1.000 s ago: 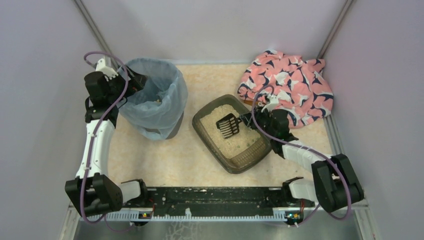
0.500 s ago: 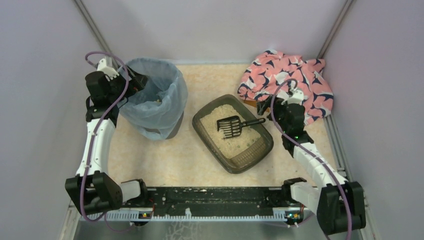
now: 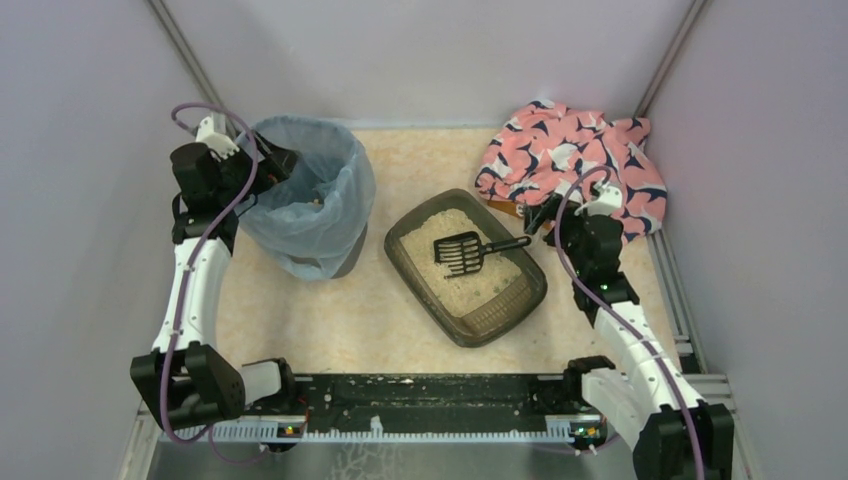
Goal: Clean the litter box
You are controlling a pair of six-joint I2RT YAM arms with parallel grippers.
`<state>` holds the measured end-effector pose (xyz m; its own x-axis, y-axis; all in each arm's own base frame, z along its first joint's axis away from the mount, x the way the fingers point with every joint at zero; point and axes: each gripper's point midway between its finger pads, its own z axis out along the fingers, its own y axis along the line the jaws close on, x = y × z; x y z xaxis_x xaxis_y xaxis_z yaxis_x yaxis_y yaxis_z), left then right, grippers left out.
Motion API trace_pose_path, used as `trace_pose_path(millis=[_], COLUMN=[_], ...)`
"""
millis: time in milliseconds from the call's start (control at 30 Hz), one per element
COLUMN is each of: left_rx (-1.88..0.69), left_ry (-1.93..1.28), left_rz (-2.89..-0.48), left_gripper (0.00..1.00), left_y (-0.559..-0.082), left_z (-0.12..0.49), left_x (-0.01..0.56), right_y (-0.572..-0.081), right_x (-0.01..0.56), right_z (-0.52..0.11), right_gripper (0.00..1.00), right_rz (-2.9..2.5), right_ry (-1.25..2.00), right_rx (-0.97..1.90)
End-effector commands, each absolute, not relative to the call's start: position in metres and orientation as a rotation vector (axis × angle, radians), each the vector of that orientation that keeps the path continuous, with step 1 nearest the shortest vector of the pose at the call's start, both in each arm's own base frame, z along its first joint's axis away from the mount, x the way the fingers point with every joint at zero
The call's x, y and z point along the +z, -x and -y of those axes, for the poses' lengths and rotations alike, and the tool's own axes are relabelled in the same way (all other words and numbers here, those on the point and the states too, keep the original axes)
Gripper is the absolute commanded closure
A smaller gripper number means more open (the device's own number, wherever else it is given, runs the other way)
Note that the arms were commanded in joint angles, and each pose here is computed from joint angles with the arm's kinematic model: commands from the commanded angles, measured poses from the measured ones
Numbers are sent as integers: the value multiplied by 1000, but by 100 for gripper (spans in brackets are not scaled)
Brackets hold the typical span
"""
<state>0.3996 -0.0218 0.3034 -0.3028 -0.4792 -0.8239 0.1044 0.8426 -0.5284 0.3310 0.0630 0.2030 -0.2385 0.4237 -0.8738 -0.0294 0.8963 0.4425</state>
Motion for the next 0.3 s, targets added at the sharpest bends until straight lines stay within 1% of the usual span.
trace_pose_path(millis=[0,267], left_rx=[-598,-621], left_ry=[255,225], left_rz=[-1769,-1782], left_gripper=[1,1], left_y=[-400,-400], left_z=[23,27], left_x=[310,309], right_y=[-331,-343], right_x=[200,196], right_z=[-68,-78], right_gripper=[2,3], right_rz=[-1768,-1787], right_ry=[-284,-266], right_rx=[468,520])
